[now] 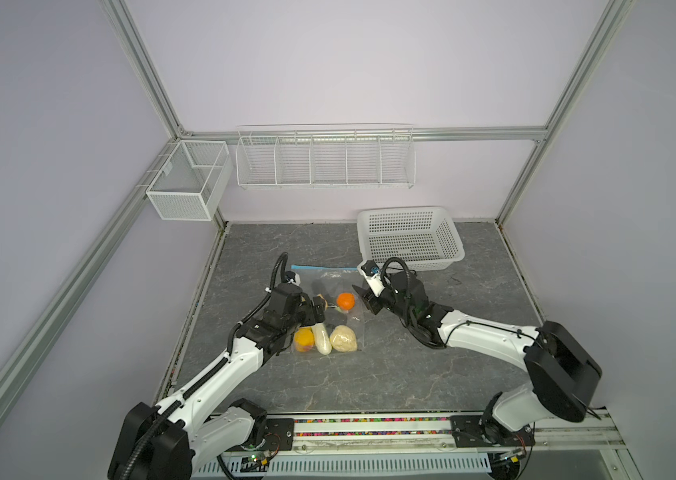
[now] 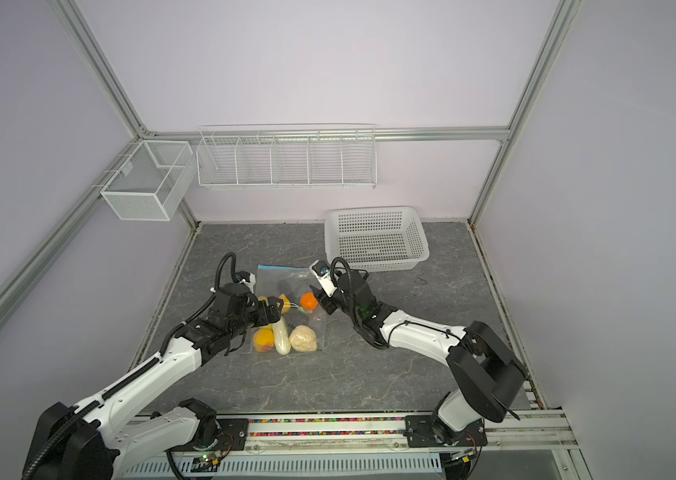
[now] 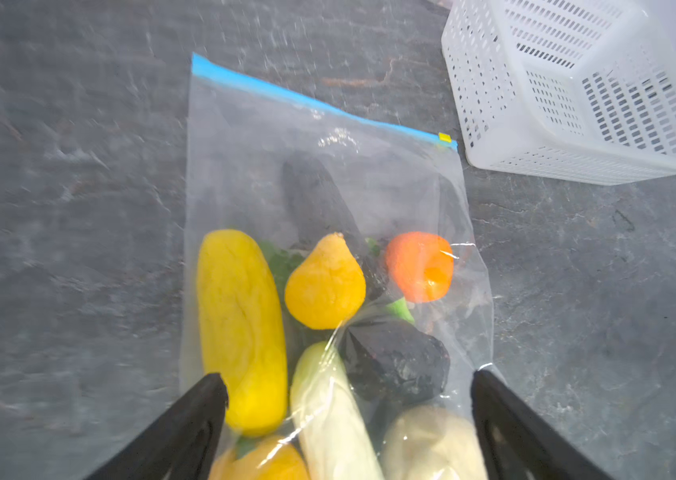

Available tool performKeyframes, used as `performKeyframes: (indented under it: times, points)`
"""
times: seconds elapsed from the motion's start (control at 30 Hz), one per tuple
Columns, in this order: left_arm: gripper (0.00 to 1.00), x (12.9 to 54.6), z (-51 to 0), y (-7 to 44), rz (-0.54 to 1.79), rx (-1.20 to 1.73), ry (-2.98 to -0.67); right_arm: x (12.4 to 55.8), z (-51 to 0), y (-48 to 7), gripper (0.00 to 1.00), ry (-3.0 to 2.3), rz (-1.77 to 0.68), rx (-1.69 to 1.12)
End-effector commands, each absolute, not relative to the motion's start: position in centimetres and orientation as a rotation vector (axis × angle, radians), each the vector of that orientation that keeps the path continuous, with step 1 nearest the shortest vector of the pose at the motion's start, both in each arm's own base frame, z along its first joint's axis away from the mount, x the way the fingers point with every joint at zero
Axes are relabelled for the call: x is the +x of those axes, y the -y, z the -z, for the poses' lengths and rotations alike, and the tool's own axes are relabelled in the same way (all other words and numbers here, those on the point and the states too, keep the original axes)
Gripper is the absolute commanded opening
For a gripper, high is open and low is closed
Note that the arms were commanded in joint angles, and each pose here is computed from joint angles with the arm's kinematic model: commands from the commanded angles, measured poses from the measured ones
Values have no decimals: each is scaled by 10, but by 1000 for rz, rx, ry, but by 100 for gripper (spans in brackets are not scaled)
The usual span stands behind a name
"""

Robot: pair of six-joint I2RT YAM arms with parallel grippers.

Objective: Place the food in the zip-top bag and seal the zipper

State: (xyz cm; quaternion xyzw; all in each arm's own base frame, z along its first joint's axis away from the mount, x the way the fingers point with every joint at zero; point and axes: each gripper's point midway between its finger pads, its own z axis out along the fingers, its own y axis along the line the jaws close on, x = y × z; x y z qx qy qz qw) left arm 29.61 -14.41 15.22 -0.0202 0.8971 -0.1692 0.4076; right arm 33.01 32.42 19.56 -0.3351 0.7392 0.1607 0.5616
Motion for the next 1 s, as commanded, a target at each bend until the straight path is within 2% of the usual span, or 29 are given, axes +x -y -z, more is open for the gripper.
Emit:
performKeyframes:
  times: [0.0,0.13,0.23,0.43,0.53,0.67,0.83,0.97]
  points:
    - [100,308,-189,109,232,-125,-2108,337,-189,-264,59,-1819,-136,-589]
    - [99,308,-184,77,81,-201,-2014,337,-201,-215,67,-1763,-6,-491]
    - [99,320,-188,66,17,-184,-1927,329,-198,-214,67,-1755,-23,-595]
    - [99,339,-182,25,-236,-220,-1945,338,-189,-132,68,-1846,236,-351]
    - [100,349,-169,16,-168,-206,-1983,337,-178,-93,70,-1911,233,-287]
    - [100,369,-151,12,-197,-140,-1995,338,-171,-49,81,-1861,286,-188]
    - [100,390,-126,6,-193,-153,-2002,349,-160,-19,79,-1867,235,-84]
    - [99,408,-127,10,-179,-120,-1970,355,-143,2,79,-1861,251,2]
